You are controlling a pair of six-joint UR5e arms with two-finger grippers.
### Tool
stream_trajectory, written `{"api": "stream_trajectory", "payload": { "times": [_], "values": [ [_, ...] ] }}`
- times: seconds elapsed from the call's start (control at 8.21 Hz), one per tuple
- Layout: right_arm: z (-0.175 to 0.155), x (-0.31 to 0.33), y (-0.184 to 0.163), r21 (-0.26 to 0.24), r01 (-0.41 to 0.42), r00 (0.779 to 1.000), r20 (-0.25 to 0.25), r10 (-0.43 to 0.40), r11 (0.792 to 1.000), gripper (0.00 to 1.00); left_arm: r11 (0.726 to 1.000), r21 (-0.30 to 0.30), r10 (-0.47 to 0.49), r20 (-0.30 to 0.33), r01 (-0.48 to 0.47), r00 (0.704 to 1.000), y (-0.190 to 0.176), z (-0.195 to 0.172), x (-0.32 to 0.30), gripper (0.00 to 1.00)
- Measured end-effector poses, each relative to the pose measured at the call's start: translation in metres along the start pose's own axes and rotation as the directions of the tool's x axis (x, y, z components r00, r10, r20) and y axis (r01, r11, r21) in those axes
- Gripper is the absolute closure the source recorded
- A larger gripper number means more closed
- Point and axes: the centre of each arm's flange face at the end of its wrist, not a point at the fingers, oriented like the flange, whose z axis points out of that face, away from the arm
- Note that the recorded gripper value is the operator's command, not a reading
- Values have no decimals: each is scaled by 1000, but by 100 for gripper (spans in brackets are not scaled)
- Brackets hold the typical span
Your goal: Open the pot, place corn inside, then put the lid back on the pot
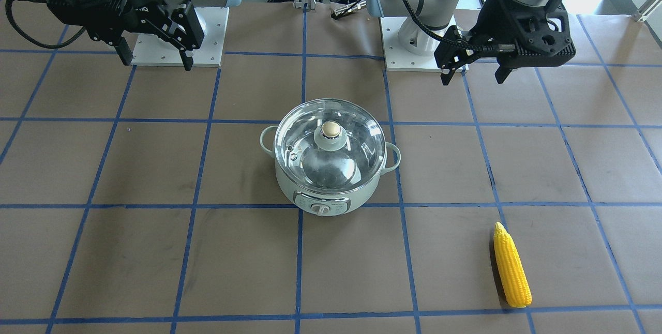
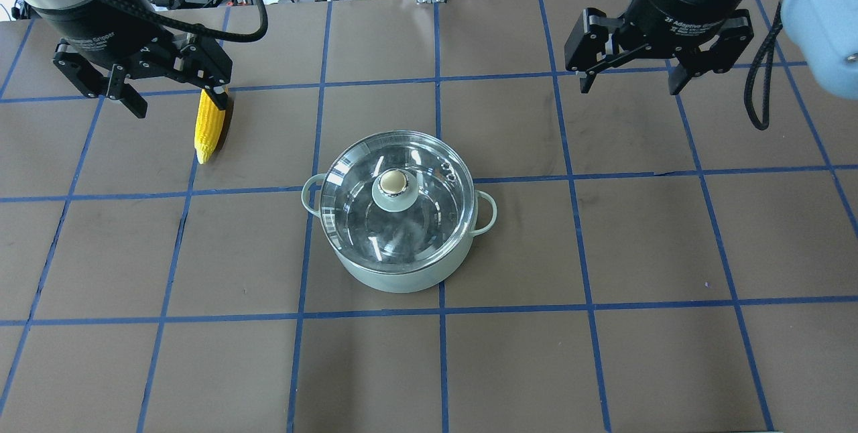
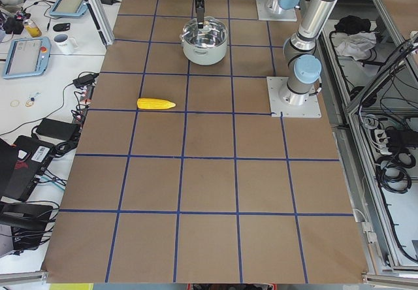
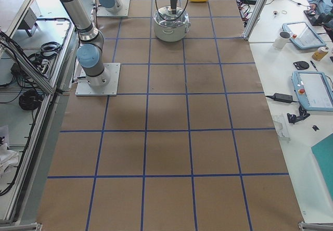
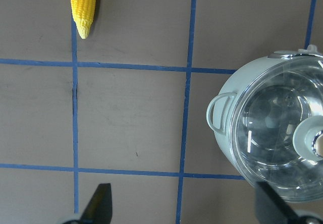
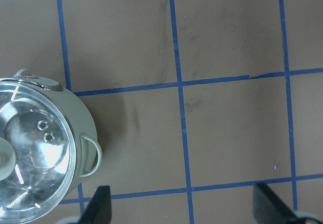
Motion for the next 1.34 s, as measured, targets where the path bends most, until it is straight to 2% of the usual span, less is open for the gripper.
{"api": "stream_trajectory", "payload": {
  "times": [0.49,0.73,1.1,1.34],
  "values": [
    [1,2,-1,-4,18,1000,-9,-18,1000,0,1000,-4,-4,1,4,1000,-3,2,-3,0],
    [8,1,-2,-35,21,1000,-7,-21,999,0,1000,-4,-1,4,1,1000,-13,7,-18,0],
    [28,-26,-22,-85,6,1000,12,-5,996,0,999,50,9,11,-9,1000,-84,55,-86,0],
    [54,-93,-22,-82,-27,999,25,29,996,0,996,82,37,21,-39,999,-130,101,-114,0]
  ]
}}
